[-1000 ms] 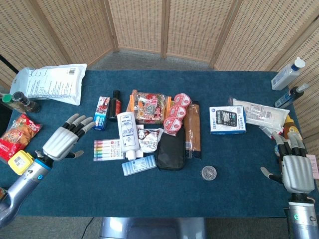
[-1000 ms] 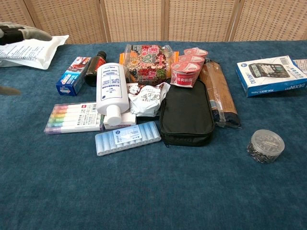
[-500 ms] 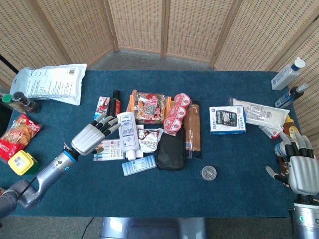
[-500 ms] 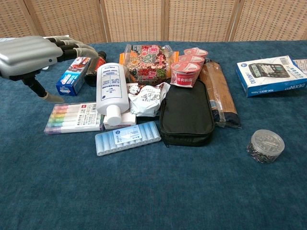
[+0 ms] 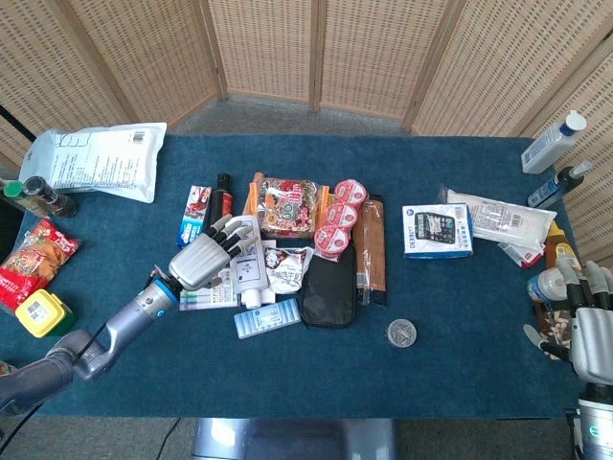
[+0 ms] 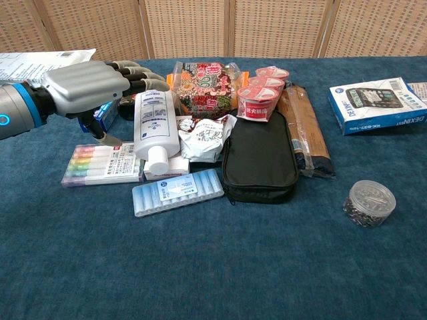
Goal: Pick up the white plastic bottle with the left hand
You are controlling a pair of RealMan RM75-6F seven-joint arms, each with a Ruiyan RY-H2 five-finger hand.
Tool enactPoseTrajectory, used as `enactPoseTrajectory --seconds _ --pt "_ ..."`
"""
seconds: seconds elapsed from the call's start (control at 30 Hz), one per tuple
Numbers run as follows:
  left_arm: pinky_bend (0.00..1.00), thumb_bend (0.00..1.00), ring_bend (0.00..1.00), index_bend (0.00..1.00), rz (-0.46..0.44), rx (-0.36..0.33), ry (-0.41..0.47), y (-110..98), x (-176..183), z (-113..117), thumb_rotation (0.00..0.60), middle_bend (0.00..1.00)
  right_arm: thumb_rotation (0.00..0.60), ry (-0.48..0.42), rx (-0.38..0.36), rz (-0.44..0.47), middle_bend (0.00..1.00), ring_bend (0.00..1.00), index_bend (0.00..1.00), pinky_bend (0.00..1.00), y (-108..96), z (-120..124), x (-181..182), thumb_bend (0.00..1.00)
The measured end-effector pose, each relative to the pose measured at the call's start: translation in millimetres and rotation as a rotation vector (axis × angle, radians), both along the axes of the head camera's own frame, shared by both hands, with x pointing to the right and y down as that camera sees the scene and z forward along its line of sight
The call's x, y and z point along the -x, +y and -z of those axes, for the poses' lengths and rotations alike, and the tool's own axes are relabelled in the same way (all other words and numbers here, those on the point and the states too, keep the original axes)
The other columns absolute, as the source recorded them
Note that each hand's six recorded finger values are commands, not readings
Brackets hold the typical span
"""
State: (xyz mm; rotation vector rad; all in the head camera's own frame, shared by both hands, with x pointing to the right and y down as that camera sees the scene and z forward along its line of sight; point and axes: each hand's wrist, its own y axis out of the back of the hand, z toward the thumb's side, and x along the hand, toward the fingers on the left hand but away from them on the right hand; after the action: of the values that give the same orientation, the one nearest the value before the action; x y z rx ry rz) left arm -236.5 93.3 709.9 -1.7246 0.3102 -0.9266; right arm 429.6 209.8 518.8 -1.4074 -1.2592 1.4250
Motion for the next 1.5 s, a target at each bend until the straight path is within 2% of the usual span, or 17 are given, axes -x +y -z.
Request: enactPoseTrajectory --seconds 0.13,0.23,0.33,0.43,0.5,0.57,0.67,0.7,0.83,1.0,1.17,1.3,1.5 --pt "0.00 0.20 0.05 0.13 -0.014 0.000 -0.016 -2.2 -11.4 -11.5 0.600 0.06 0.600 -0.004 -0.003 -0.010 0.18 0.00 0.00 0.00 1.8 2.5 -2.6 0.00" --pt "0.00 0.20 0.12 0.17 -0.017 0.003 -0.013 -2.7 -21.5 -18.2 0.600 0.09 0.600 -0.004 -0.007 -0.016 0.18 0.00 0.00 0.00 3.2 4.4 -4.1 0.00" --pt "0.00 0.23 0.23 0.24 -0.021 0.005 -0.009 -3.4 -30.2 -23.6 0.600 0.16 0.600 -0.010 -0.010 -0.025 0.18 0.00 0.00 0.00 4.3 6.0 -6.0 0.00" --pt "0.02 0.30 0.38 0.37 -0.011 0.004 0.010 -4.8 -36.1 -25.1 0.600 0.28 0.600 -0.015 -0.016 -0.029 0.18 0.00 0.00 0.00 5.0 8.1 -7.4 0.00" --pt "0.14 0.36 0.50 0.46 -0.003 -0.006 0.021 -7.0 -36.8 -24.3 0.600 0.38 0.600 -0.023 -0.018 -0.031 0.18 0.00 0.00 0.00 5.2 8.8 -7.4 0.00" --pt "0.36 0.42 0.63 0.58 0.005 -0.019 0.025 -9.1 -35.8 -24.2 0.600 0.50 0.600 -0.033 -0.020 -0.032 0.18 0.00 0.00 0.00 5.1 9.4 -7.3 0.00" --pt "0.57 0.46 0.80 0.72 0.008 -0.032 0.014 -10.4 -32.6 -26.0 0.600 0.66 0.600 -0.045 -0.024 -0.033 0.18 0.00 0.00 0.00 4.9 9.8 -7.4 0.00" --pt "0.61 0.47 0.83 0.75 0.009 -0.039 0.013 -11.0 -31.7 -25.8 0.600 0.69 0.600 -0.050 -0.025 -0.033 0.18 0.00 0.00 0.00 4.9 9.9 -7.3 0.00" --pt "0.66 0.48 0.88 0.79 0.037 -0.053 0.056 -14.4 -28.6 -18.8 0.600 0.74 0.600 -0.056 -0.027 -0.031 0.18 0.00 0.00 0.00 4.5 10.5 -6.9 0.00" --pt "0.78 0.49 0.99 0.85 0.090 -0.088 0.113 -25.4 -14.5 -2.0 0.600 0.83 0.600 -0.079 -0.032 -0.031 0.18 0.00 0.00 0.00 2.8 8.8 -6.1 0.00" --pt "0.87 0.52 1.00 0.87 0.161 -0.106 0.179 -35.0 0.9 15.9 0.600 0.90 0.600 -0.090 -0.032 -0.023 0.19 0.00 0.00 0.00 0.7 4.6 -4.5 0.00" --pt "0.90 0.55 1.00 0.87 0.226 -0.083 0.256 -39.7 8.4 28.6 0.600 0.93 0.600 -0.100 -0.033 -0.019 0.19 0.00 0.00 0.00 -0.6 2.0 -3.8 0.00" --pt "0.92 0.57 1.00 0.87 0.304 -0.094 0.379 -50.0 18.0 55.8 0.600 0.94 0.600 -0.104 -0.041 -0.017 0.19 0.00 0.00 0.00 -0.8 2.7 -4.5 0.00"
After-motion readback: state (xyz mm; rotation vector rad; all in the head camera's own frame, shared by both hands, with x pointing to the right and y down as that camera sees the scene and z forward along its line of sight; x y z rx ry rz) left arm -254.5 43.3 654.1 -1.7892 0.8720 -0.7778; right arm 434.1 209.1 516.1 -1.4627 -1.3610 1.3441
